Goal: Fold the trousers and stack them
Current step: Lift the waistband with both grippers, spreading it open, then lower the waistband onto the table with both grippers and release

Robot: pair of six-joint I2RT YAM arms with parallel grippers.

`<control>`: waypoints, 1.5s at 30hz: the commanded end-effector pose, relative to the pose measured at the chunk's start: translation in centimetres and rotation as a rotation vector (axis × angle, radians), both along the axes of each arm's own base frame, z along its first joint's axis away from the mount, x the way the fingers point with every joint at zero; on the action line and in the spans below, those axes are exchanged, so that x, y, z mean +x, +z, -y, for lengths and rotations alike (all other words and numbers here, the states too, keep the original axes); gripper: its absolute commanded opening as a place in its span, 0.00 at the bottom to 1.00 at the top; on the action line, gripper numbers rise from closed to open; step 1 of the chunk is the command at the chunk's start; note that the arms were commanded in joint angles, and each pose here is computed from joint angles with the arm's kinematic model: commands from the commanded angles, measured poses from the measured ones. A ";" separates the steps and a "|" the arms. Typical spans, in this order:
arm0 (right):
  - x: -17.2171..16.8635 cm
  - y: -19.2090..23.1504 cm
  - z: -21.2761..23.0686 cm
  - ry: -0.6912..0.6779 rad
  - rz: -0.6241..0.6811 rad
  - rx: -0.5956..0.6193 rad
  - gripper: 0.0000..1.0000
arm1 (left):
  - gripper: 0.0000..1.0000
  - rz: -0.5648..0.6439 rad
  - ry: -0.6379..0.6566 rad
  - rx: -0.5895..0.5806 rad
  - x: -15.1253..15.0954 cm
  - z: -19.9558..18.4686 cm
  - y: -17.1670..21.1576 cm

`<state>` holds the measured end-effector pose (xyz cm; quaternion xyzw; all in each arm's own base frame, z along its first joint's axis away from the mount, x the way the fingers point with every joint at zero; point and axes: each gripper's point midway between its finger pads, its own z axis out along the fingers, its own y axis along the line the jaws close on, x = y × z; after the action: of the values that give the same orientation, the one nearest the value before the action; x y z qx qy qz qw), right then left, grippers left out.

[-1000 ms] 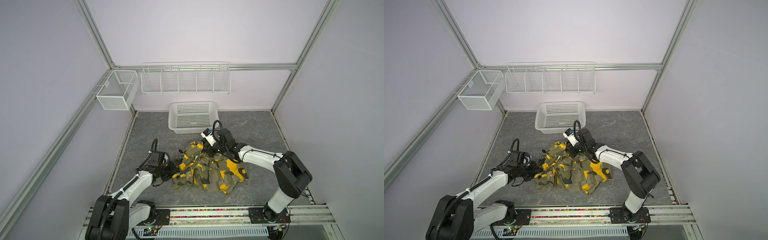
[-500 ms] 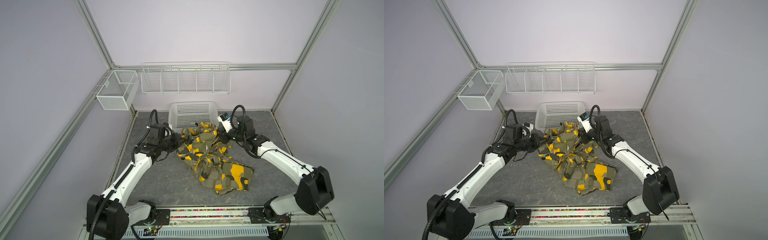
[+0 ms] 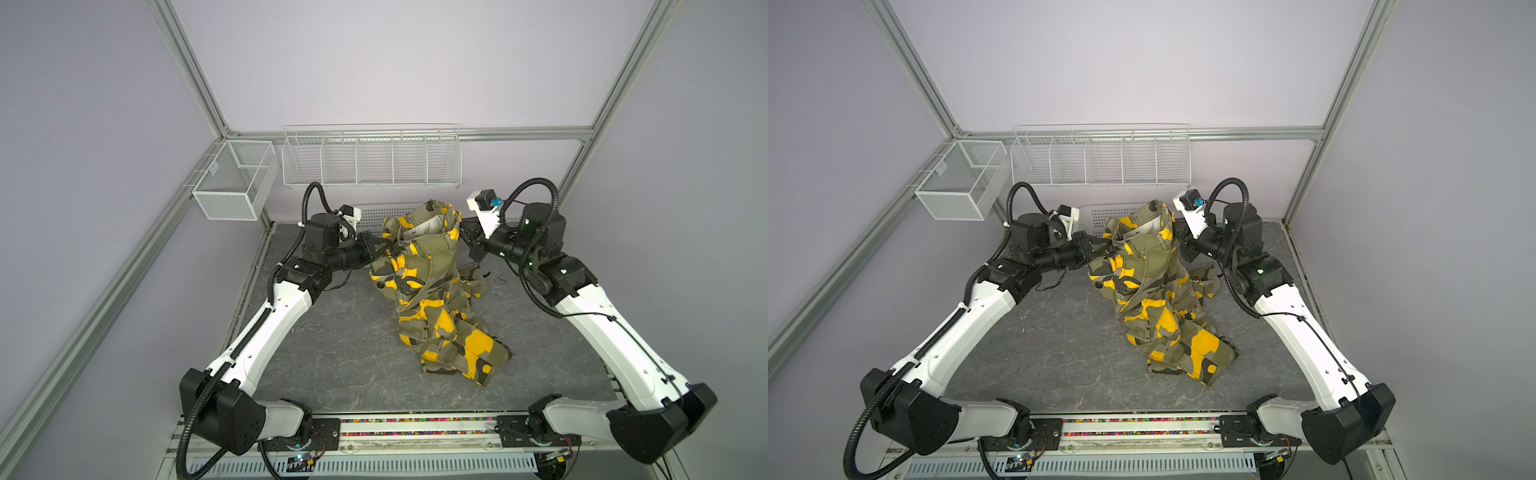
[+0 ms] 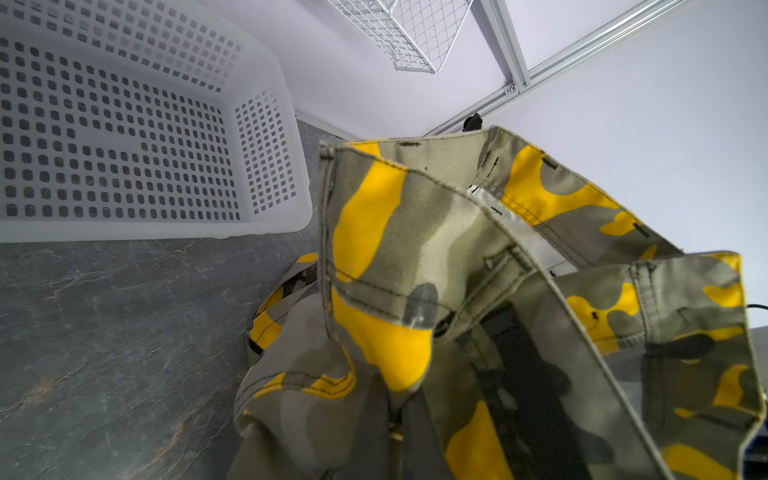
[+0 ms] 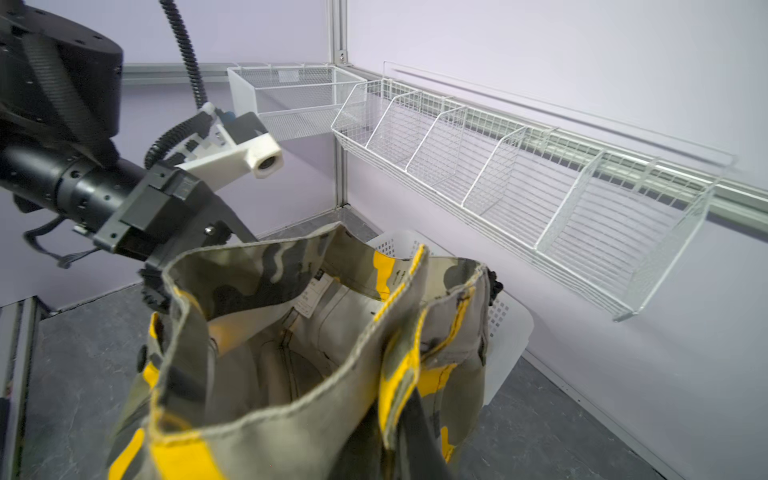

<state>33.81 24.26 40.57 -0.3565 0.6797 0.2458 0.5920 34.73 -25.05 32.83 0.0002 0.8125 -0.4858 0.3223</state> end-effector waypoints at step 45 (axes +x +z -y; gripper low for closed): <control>-1.1 -20.4 -16.3 0.297 -0.472 -0.067 0.65 | 0.62 -0.411 0.364 0.434 -7.3 -15.1 -17.1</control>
<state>33.62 43.10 18.26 -0.4040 0.7406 0.4059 0.3514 27.50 -9.18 17.47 -0.1822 0.9207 -0.2396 0.2482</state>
